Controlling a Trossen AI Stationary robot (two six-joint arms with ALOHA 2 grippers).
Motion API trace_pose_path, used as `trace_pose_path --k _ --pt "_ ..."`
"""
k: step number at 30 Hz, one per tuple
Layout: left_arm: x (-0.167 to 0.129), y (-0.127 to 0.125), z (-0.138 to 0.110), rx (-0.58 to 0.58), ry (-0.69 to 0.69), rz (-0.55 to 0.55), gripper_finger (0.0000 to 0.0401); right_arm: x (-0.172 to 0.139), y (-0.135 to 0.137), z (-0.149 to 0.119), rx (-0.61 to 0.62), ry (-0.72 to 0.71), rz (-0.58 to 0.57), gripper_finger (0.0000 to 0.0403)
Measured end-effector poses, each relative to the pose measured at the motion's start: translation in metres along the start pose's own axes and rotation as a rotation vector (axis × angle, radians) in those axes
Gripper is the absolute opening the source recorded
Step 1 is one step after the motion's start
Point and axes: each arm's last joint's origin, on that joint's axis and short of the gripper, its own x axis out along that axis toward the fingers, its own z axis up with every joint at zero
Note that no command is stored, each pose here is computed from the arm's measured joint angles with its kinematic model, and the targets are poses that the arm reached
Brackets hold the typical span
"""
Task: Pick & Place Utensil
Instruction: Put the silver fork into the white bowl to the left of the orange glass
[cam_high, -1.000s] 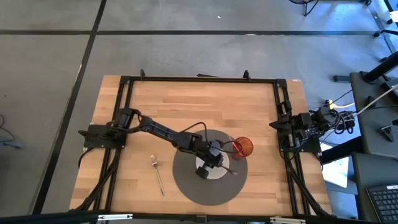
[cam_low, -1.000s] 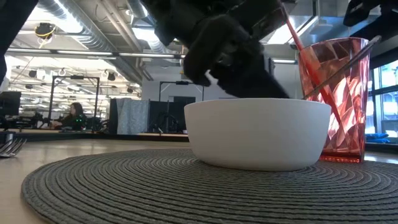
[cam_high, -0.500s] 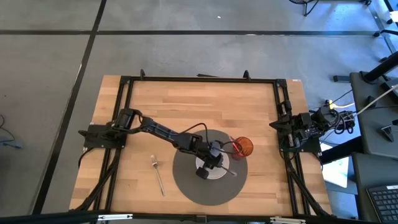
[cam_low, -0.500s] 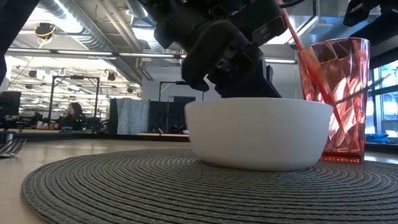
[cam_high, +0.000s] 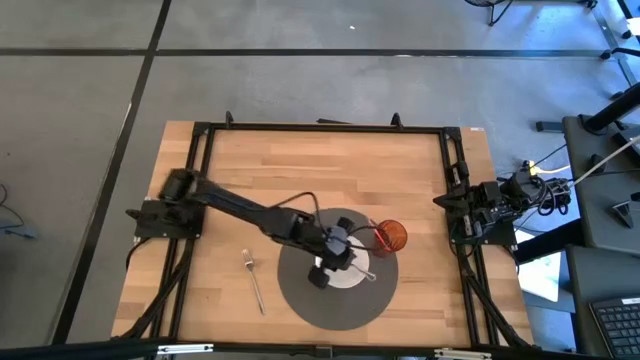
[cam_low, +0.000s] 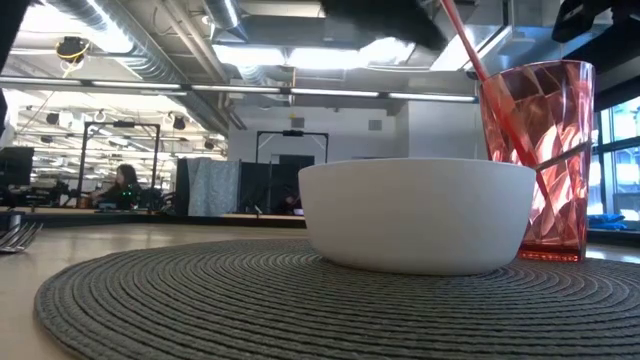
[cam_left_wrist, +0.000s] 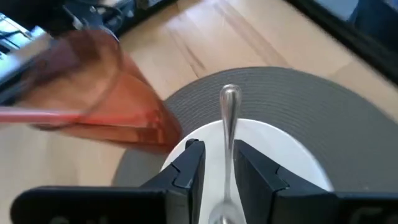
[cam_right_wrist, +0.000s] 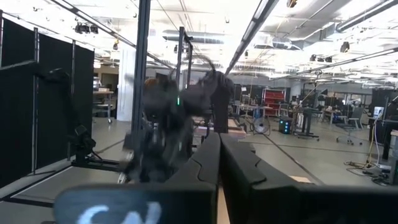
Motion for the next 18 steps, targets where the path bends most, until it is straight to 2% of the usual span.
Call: trace_pose_path --k 4,7,9,12,14,18 --pt "-0.053 0.002 0.004 -0.032 0.081 0.008 0.0067 0.0 0.0 0.0 0.001 -0.001 0.003 0.001" --pt "-0.091 0.002 -0.011 -0.113 0.185 0.079 0.0042 0.0 0.0 0.0 0.001 -0.002 0.017 0.001" --pt "-0.107 0.001 -0.033 -0.149 0.191 0.129 0.0015 0.0 0.0 0.0 -0.002 -0.002 0.016 0.001" --pt "-0.125 -0.003 -0.07 -0.232 0.043 0.184 0.0005 0.0 0.0 0.0 -0.004 -0.003 0.016 0.001" --pt "-0.129 -0.01 -0.102 -0.306 -0.058 0.211 0.0002 0.0 0.0 0.001 -0.003 -0.009 0.014 0.001" --pt "-0.129 -0.027 -0.177 -0.497 -0.164 0.266 0.0002 0.0 0.0 0.001 -0.005 -0.01 0.014 0.001"
